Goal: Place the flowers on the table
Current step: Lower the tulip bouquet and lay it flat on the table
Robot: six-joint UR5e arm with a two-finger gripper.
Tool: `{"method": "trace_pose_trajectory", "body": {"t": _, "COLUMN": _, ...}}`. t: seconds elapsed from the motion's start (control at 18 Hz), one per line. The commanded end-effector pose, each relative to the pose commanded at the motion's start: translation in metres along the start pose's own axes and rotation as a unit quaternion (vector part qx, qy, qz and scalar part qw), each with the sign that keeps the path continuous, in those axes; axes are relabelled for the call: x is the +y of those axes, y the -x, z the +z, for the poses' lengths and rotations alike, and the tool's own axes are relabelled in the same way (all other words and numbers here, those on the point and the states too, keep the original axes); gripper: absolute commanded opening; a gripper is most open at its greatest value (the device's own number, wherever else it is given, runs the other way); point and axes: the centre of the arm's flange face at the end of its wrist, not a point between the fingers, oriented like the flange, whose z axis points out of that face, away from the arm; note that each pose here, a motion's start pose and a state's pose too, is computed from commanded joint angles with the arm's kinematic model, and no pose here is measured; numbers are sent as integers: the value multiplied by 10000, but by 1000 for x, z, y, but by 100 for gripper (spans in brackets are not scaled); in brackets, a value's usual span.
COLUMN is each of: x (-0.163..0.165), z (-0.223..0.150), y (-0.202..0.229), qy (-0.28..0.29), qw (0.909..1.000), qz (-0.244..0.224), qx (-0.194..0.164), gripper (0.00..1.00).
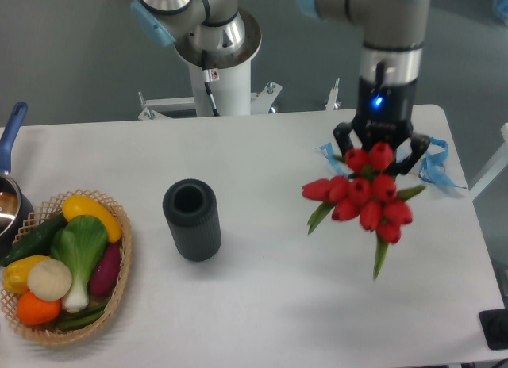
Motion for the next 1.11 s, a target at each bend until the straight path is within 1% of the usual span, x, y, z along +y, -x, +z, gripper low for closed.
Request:
{"method": "trace_pose_trajectory", "body": {"t": 0.11, "x": -4, "z": 22, "y": -6, "qy": 511, "qw": 9983, "qz": 294, "qx": -33, "gripper": 36}}
{"method": "trace_pose_trajectory", "body": {"t": 0.22, "x": -9, "z": 49, "y": -12, "qy": 937, "qw": 9940, "qz": 568, "qx": 1, "gripper": 36}}
{"method": "trace_pose_trajectory", "body": {"t": 0.39, "x": -11, "z": 93, "y": -21, "qy": 1405, "qw": 9871, "qz": 755, "qx": 145, "gripper": 36}}
{"method": "trace_pose_trajectory", "body": {"t": 0.44, "x": -9, "z": 114, "y": -23, "qy": 1583, "qw": 9839, "qz": 800, "qx": 228, "gripper": 36}}
{"method": "trace_pose_trajectory", "body": {"t": 0.61, "x": -17, "z": 152, "y": -28, "qy": 1696, "qw": 9805, "qz": 908, "qx": 409, "gripper": 36}}
{"method": "trace_pose_trajectory", "body": {"t": 0.78, "x": -14, "z": 186, "y": -33, "qy": 1776, "qw": 9777, "qz": 944, "qx": 597, "gripper": 36}}
{"method": "trace_pose_trajectory", "body": {"t": 1.11, "x": -19, "z": 201, "y": -35, "qy": 1781, "qw": 9770, "qz": 977, "qx": 648, "gripper": 37}}
